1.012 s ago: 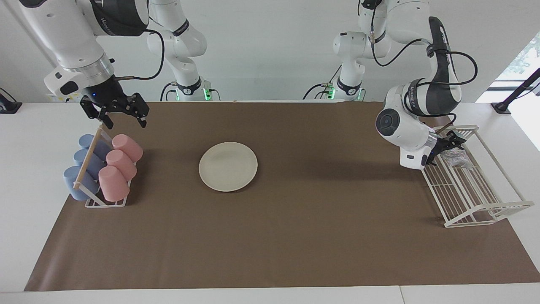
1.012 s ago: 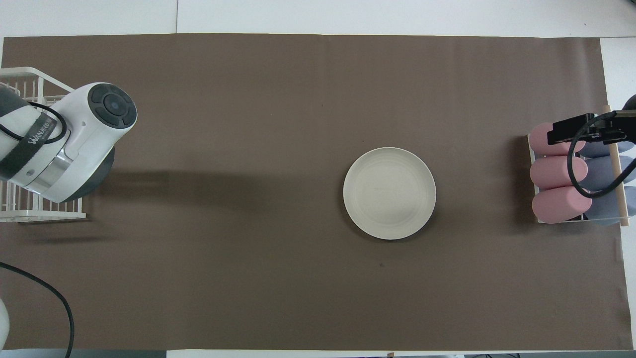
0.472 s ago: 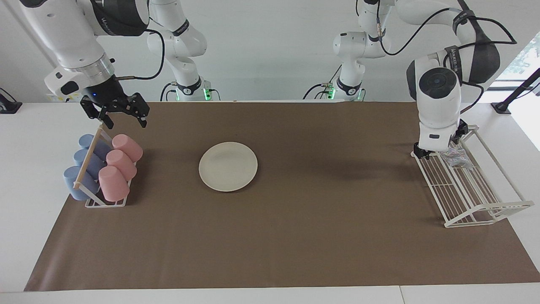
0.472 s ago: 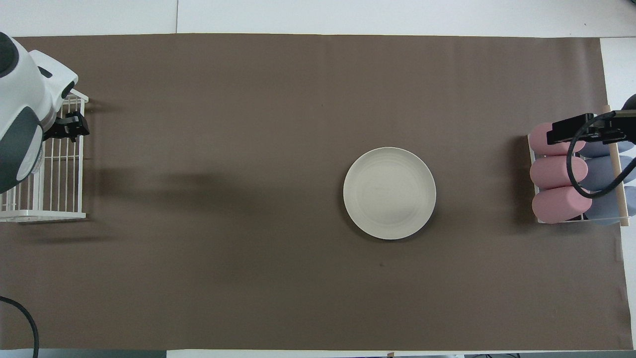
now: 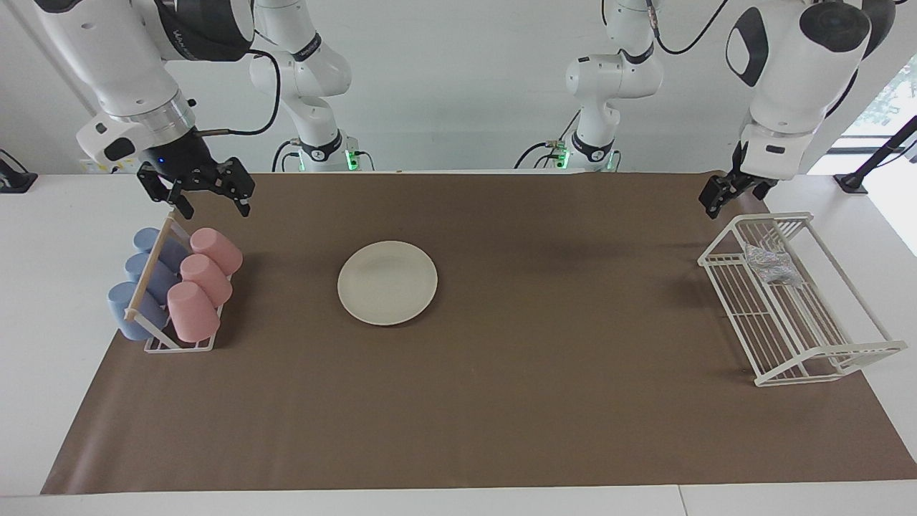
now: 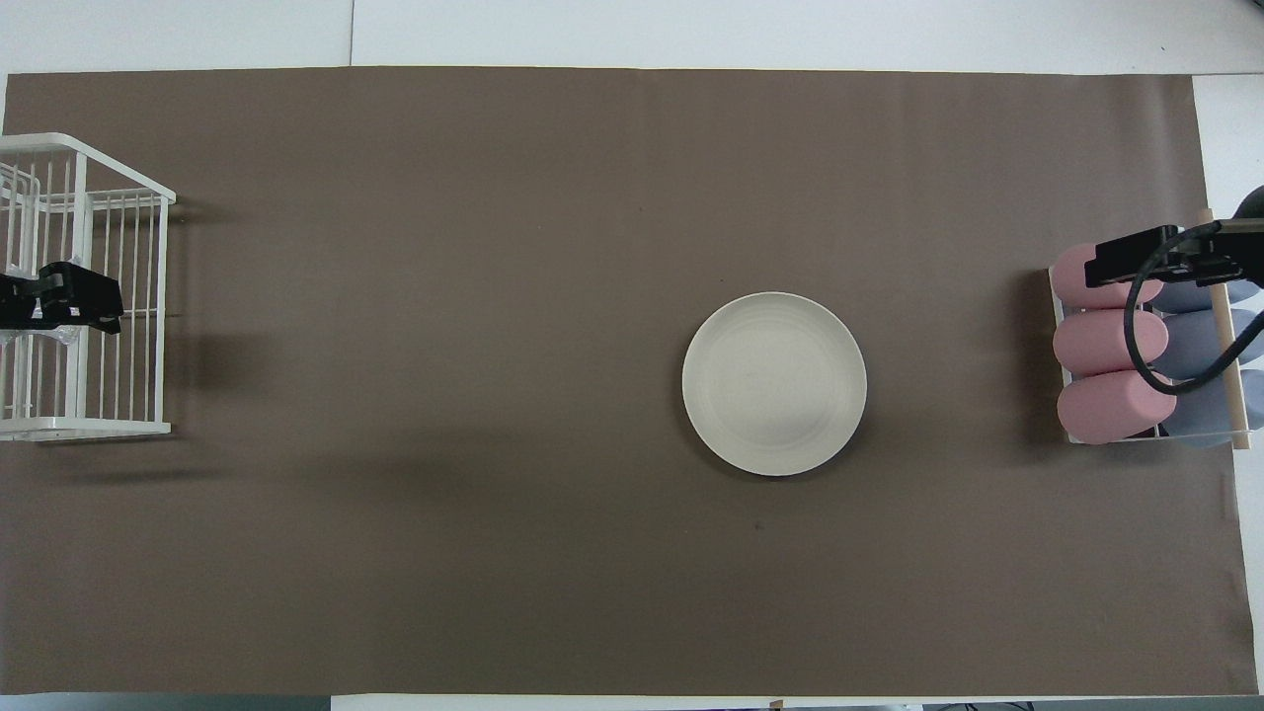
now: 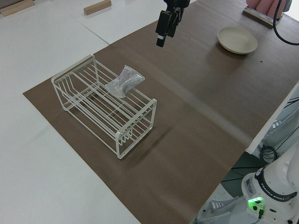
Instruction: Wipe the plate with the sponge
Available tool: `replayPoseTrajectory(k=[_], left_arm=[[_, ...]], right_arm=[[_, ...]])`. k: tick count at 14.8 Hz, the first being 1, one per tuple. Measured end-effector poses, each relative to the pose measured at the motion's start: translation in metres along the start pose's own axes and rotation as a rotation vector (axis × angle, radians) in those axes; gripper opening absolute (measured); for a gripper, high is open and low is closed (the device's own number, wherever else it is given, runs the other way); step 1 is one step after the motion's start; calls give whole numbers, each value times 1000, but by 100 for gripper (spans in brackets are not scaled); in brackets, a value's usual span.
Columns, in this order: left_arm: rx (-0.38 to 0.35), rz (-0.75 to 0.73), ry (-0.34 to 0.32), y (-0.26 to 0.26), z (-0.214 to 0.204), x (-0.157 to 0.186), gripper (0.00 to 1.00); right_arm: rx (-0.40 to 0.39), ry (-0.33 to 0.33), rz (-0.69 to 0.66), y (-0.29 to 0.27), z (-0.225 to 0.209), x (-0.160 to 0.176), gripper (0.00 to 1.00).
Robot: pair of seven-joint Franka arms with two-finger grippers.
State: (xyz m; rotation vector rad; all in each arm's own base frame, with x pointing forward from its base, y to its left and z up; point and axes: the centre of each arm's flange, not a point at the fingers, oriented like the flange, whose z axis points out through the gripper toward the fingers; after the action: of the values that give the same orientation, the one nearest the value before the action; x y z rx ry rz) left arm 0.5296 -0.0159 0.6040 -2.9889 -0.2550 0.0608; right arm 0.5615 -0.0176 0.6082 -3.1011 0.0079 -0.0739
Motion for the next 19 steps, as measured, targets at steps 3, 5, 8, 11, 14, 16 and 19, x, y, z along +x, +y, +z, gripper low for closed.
replayPoseTrajectory(k=[3, 5, 8, 11, 14, 16, 19], left_arm=[[-137, 74, -63, -5, -5, -12, 100], [-190, 99, -77, -7, -3, -12, 100], [-206, 120, -75, -2, -1, -9, 100], [-205, 123, -79, 0, 2, -4, 100], [-188, 126, -64, 0, -4, -1, 100], [-167, 134, -57, 2, -6, -1, 100], [-112, 147, -48, 4, -7, -1, 100]], right_arm=[[0, 0, -1, 0, 0, 0, 100], [0, 0, -1, 0, 0, 0, 100], [0, 0, -1, 0, 0, 0, 100], [0, -2, -1, 0, 0, 0, 100], [0, -4, -1, 0, 0, 0, 100], [0, -5, -1, 0, 0, 0, 100], [0, -5, -1, 0, 0, -1, 100]])
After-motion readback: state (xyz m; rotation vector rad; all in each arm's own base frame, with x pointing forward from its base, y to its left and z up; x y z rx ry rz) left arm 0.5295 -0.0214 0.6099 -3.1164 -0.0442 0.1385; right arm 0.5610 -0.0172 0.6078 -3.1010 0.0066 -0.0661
